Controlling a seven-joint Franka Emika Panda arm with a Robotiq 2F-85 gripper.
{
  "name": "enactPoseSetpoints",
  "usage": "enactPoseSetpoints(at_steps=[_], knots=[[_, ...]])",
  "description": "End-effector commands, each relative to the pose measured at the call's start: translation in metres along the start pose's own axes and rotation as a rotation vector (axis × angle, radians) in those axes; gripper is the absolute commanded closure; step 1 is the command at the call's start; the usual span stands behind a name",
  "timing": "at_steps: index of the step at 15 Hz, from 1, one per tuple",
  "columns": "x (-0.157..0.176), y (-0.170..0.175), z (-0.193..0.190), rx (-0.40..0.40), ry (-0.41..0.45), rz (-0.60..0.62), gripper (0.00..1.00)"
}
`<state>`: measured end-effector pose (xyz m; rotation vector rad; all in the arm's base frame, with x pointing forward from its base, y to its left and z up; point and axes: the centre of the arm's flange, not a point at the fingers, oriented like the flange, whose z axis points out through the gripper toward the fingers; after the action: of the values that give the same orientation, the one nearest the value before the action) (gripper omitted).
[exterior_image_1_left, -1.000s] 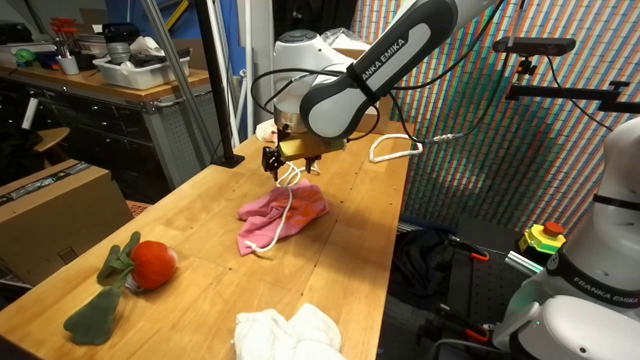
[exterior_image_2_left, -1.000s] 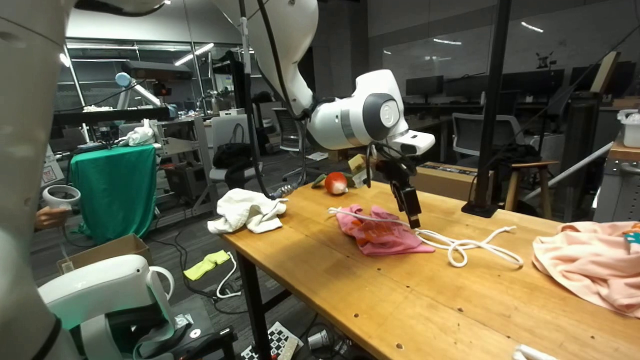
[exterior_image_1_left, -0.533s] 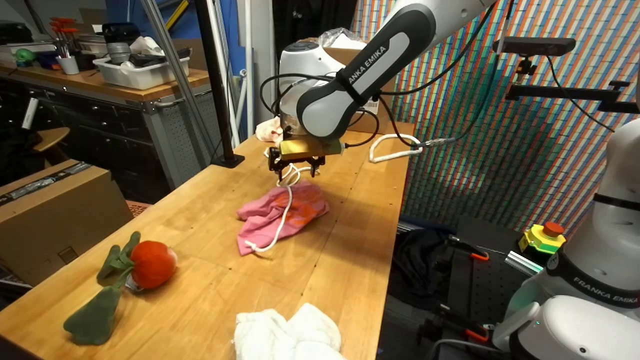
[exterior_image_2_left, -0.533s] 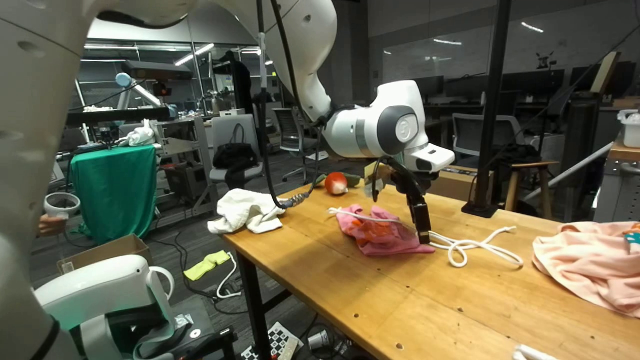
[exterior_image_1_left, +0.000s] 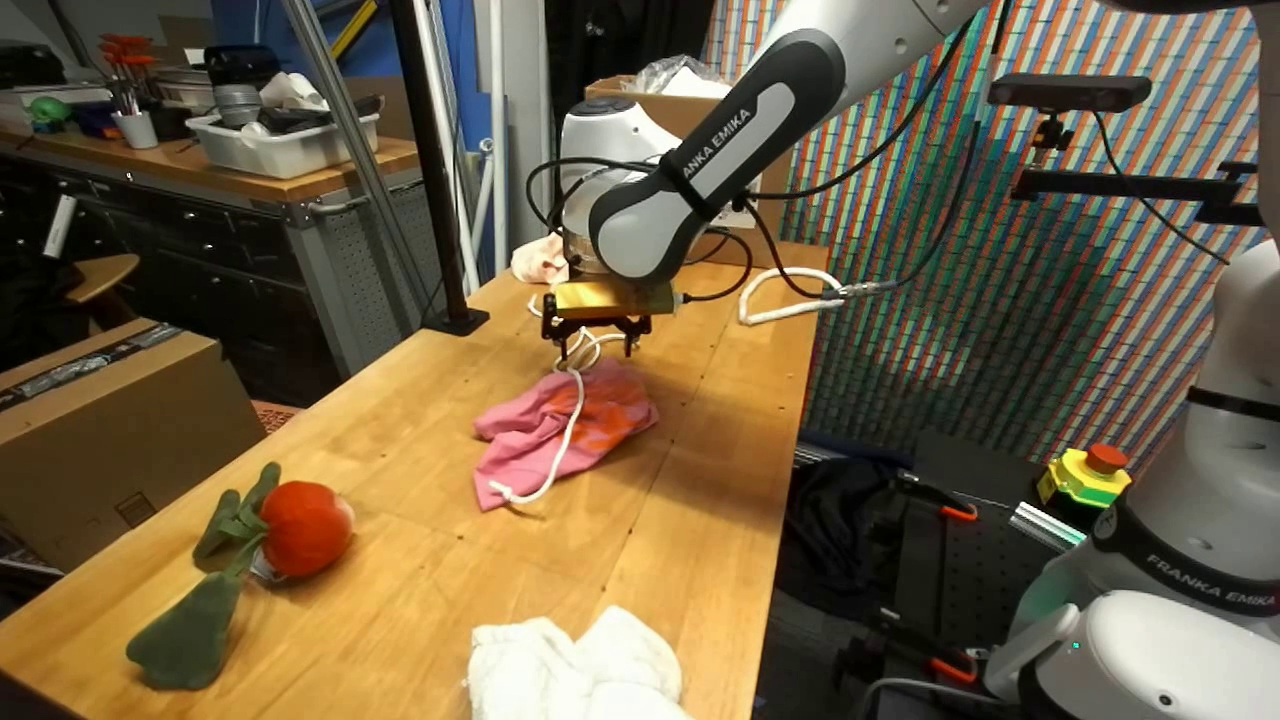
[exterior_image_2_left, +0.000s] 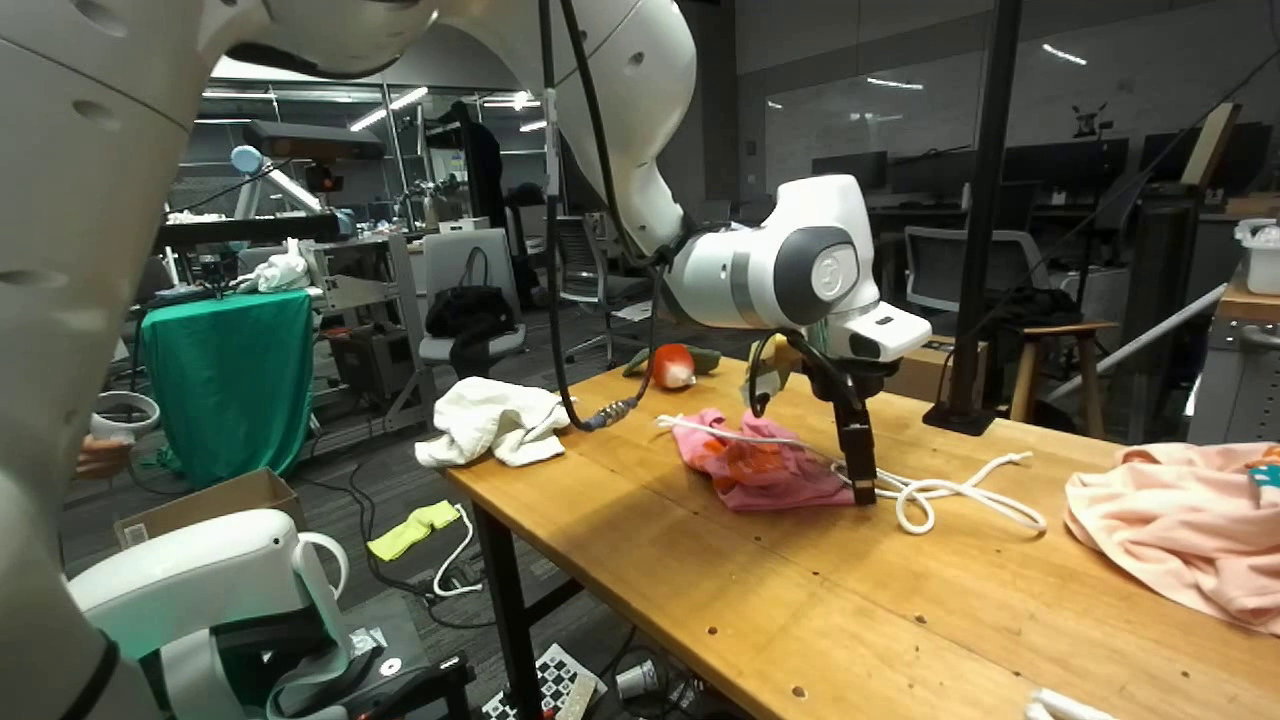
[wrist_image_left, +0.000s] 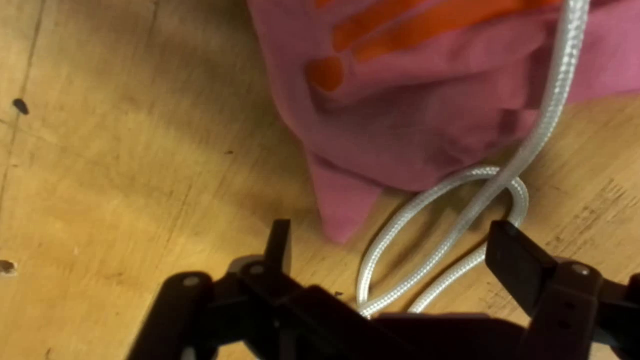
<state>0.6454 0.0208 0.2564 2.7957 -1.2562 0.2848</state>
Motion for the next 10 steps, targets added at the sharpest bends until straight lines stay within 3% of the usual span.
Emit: enactPoseSetpoints(at_steps=[1, 4, 5, 7, 10], knots=[[0.0114, -0.0071, 0.0021, 0.008, 0.016, 0.043, 0.00], [0.0134, -0.0060, 0.0037, 0.005, 0.016, 0.052, 0.01], [0.0138, -0.0059, 0.0039, 0.005, 0.015, 0.053, 0.22], [0.0144, -0.0063, 0.0043, 0.004, 0.014, 0.054, 0.32], [0.0143, -0.0066, 0.0048, 0.003, 0.015, 0.053, 0.56]])
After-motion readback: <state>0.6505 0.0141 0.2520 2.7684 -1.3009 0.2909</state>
